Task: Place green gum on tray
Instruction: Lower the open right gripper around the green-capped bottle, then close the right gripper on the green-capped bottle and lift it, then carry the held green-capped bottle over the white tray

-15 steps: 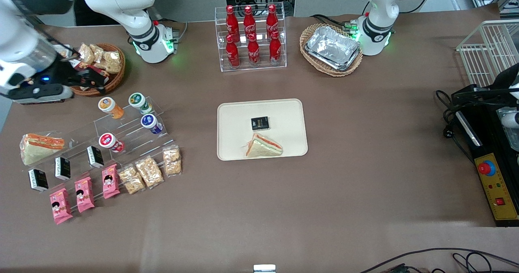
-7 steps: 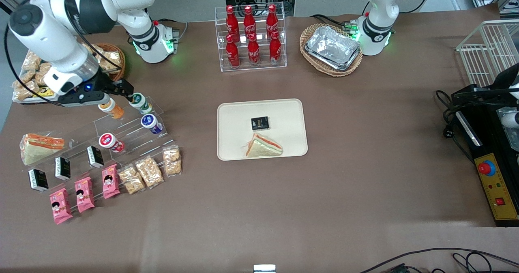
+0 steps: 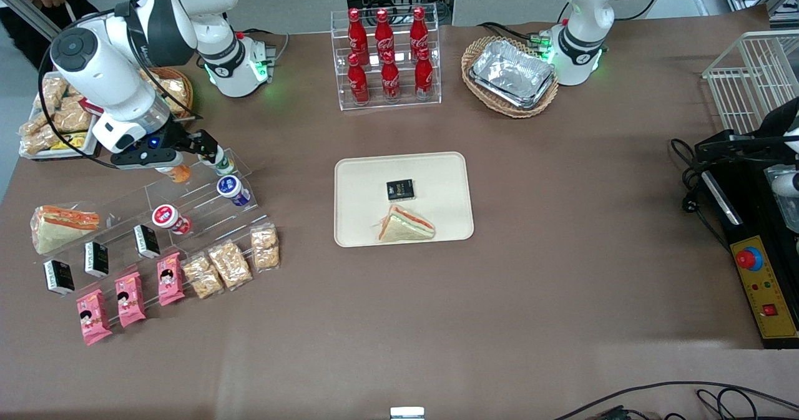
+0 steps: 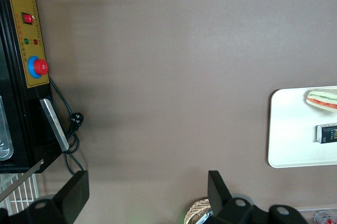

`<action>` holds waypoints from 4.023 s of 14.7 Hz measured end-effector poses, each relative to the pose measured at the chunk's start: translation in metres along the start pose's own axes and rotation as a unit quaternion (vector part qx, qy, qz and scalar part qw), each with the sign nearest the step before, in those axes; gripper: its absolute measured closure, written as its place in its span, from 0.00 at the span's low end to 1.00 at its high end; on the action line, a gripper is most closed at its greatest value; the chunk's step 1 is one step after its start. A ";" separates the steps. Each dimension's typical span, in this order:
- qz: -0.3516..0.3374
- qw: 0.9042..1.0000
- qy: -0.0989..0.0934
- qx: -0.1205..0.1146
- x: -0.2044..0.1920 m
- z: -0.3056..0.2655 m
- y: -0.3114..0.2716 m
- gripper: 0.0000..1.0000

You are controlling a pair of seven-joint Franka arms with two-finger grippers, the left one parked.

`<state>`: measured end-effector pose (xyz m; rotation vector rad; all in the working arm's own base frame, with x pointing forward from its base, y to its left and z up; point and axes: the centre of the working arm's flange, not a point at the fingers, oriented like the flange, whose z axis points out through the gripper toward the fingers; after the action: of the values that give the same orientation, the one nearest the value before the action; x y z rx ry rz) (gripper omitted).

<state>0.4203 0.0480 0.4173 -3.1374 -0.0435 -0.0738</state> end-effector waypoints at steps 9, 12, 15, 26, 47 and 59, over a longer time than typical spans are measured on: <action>0.013 1.000 0.001 0.000 -0.020 0.023 -0.009 0.00; 0.014 1.000 0.004 0.000 -0.024 0.026 -0.008 0.00; 0.014 1.000 0.008 0.001 -0.027 0.032 -0.008 0.00; 0.014 1.000 0.009 0.001 -0.028 0.034 -0.008 0.41; 0.025 0.999 -0.027 0.036 0.056 -0.186 -0.033 0.41; 0.154 0.986 -0.048 0.050 0.030 -0.080 -0.261 0.41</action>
<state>0.4396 0.3093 0.4991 -3.0026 0.4239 0.0788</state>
